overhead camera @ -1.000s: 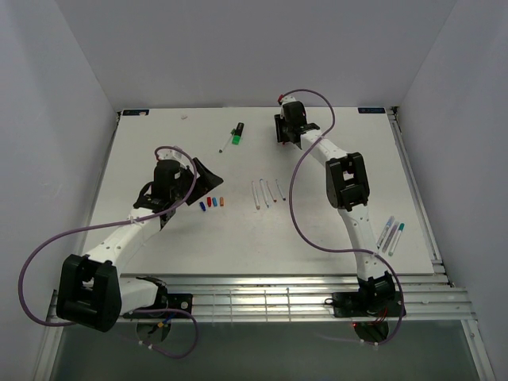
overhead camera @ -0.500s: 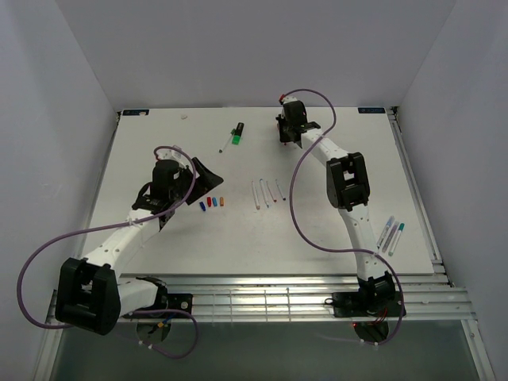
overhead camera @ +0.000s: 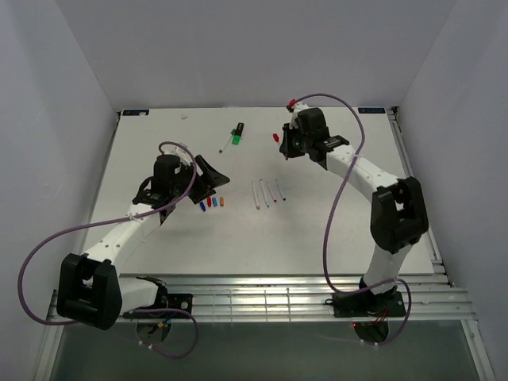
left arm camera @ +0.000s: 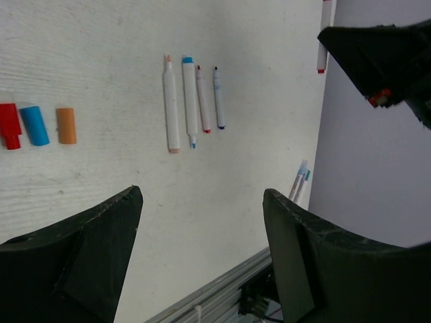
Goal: Open the pen caps
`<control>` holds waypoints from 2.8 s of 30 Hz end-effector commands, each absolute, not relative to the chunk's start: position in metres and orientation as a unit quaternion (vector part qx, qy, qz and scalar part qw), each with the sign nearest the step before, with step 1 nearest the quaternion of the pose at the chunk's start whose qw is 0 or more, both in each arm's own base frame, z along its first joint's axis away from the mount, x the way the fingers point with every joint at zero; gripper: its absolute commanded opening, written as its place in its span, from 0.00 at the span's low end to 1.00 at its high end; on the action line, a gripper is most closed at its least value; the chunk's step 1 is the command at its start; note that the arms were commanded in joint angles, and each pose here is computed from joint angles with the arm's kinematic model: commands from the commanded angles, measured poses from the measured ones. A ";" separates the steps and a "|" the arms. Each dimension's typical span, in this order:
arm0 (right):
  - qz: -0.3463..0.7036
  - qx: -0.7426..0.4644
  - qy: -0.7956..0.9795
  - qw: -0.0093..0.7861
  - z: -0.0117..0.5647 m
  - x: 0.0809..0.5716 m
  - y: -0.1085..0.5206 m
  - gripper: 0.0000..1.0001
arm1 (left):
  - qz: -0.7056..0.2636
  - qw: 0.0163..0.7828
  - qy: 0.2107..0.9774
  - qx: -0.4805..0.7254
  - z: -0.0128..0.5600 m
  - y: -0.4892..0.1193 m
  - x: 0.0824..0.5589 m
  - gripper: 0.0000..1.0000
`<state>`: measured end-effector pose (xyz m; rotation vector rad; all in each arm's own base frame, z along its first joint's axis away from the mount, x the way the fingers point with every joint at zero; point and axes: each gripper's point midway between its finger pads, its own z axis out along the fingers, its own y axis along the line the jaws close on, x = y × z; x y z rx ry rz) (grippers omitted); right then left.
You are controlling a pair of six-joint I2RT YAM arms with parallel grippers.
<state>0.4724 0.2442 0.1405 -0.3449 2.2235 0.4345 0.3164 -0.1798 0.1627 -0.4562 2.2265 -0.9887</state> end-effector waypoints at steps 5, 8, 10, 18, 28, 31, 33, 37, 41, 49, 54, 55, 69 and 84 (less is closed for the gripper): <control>0.272 -0.197 0.851 0.405 0.181 0.336 0.294 0.08 | -0.457 0.300 0.825 -0.145 0.208 -0.220 0.312 0.82; 0.284 -0.210 0.846 0.400 0.186 0.299 0.304 0.08 | -0.459 0.296 0.824 -0.152 0.210 -0.227 0.311 0.82; 0.285 -0.222 0.841 0.403 0.193 0.281 0.312 0.08 | -0.462 0.298 0.821 -0.156 0.212 -0.232 0.308 0.82; 0.311 -0.246 0.830 0.392 0.194 0.243 0.333 0.08 | -0.465 0.273 0.827 -0.158 0.195 -0.249 0.298 0.82; 0.330 -0.258 0.819 0.394 0.200 0.231 0.346 0.08 | -0.454 0.266 0.833 -0.171 0.178 -0.253 0.300 0.80; 0.334 -0.260 0.818 0.389 0.196 0.230 0.348 0.08 | -0.460 0.263 0.830 -0.174 0.180 -0.255 0.300 0.75; 0.335 -0.259 0.820 0.384 0.193 0.230 0.351 0.08 | -0.463 0.265 0.827 -0.177 0.181 -0.254 0.299 0.70; 0.344 -0.263 0.815 0.386 0.196 0.232 0.357 0.08 | -0.466 0.266 0.825 -0.177 0.182 -0.254 0.298 0.51; 0.344 -0.260 0.813 0.392 0.197 0.234 0.357 0.08 | -0.469 0.270 0.823 -0.172 0.188 -0.255 0.299 0.40; 0.350 -0.260 0.810 0.392 0.197 0.238 0.366 0.08 | -0.464 0.272 0.827 -0.162 0.189 -0.254 0.298 0.26; 0.347 -0.270 0.810 0.387 0.196 0.240 0.371 0.08 | -0.472 0.274 0.823 -0.159 0.193 -0.256 0.298 0.11; 0.344 -0.272 0.810 0.390 0.196 0.241 0.370 0.08 | -0.462 0.270 0.830 -0.154 0.190 -0.255 0.298 0.01; 0.484 -0.319 0.759 0.297 0.209 0.230 0.350 0.41 | -0.525 0.320 0.788 -0.044 0.238 -0.271 0.300 0.00; 0.601 -0.299 0.695 0.256 0.220 0.224 0.373 0.08 | -0.555 0.315 0.769 -0.022 0.252 -0.279 0.299 0.00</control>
